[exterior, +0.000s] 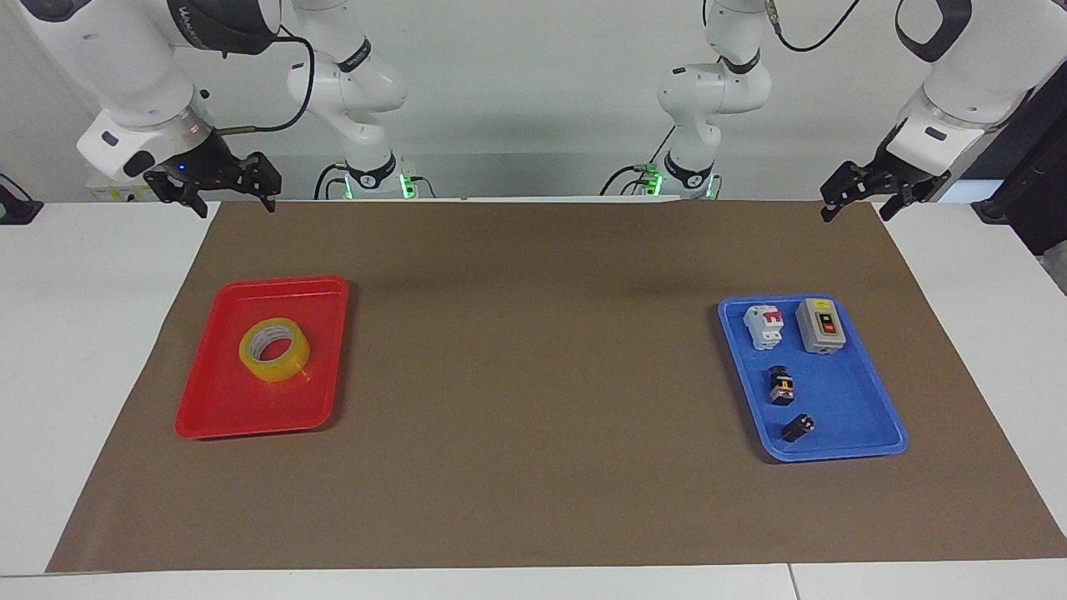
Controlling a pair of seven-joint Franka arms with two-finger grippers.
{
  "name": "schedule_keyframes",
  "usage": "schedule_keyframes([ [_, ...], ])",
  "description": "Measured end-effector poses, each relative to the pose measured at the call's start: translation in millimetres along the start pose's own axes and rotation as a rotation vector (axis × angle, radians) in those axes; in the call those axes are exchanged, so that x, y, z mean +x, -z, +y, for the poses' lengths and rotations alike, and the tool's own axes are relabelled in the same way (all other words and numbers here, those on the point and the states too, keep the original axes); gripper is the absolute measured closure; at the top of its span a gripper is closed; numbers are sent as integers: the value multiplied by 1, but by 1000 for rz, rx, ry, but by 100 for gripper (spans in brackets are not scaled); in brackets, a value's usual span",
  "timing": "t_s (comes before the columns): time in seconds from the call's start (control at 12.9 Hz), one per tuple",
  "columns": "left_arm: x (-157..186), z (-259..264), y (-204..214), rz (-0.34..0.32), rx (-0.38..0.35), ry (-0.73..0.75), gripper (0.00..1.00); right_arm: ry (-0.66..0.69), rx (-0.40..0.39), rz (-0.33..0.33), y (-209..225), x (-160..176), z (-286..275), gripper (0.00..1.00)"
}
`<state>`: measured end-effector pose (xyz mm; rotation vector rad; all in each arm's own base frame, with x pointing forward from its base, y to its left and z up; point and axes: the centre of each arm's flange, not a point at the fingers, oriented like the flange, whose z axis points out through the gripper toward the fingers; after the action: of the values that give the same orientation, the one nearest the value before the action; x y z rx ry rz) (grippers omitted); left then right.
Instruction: Place and move tape with both arms
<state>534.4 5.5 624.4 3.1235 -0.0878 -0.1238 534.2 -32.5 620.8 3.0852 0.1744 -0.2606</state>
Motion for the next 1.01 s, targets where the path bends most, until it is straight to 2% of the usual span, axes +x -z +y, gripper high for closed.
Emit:
schedule_keyframes([
  [0.39,0,0,0,0,0,0,0,-35,-9,64,5,7,4,0],
  [1.01,0,0,0,0,0,0,0,-54,-10,69,5,9,4,0],
])
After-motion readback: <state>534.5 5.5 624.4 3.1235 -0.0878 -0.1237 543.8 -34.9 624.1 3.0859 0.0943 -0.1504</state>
